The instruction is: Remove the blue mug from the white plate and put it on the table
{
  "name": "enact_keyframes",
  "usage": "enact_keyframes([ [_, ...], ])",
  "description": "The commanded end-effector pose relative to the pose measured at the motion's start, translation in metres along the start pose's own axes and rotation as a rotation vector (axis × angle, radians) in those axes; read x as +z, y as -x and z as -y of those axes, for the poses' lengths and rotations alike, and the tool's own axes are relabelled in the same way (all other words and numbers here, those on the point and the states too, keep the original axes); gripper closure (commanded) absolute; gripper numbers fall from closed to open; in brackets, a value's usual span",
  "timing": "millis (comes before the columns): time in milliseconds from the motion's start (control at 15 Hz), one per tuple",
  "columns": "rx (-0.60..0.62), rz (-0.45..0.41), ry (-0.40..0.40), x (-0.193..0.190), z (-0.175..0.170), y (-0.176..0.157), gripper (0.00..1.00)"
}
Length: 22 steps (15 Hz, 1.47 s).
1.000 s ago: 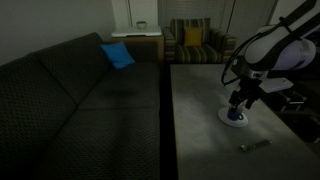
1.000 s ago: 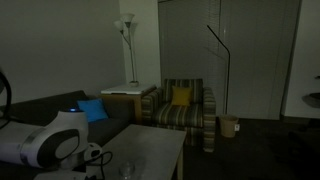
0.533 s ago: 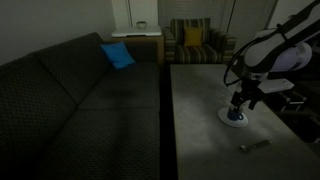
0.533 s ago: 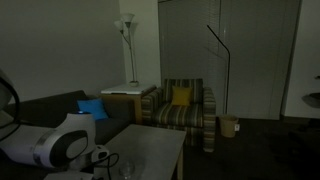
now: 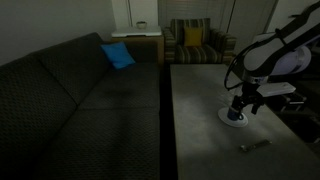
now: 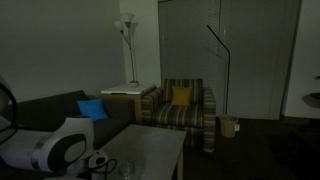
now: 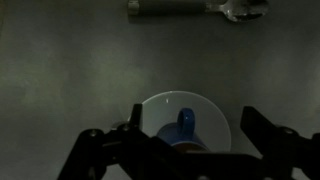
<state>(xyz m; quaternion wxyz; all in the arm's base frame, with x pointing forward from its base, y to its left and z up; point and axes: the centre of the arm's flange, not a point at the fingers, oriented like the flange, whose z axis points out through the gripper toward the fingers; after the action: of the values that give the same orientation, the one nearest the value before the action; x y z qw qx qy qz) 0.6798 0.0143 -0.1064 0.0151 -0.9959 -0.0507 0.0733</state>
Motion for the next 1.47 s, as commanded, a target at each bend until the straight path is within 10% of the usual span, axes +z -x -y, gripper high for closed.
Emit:
enact_keyframes([
  [0, 0.032, -0.026, 0.053, 0.038, -0.004, -0.028, 0.00],
  [1400, -0.013, -0.207, 0.141, 0.038, 0.010, 0.006, 0.05],
])
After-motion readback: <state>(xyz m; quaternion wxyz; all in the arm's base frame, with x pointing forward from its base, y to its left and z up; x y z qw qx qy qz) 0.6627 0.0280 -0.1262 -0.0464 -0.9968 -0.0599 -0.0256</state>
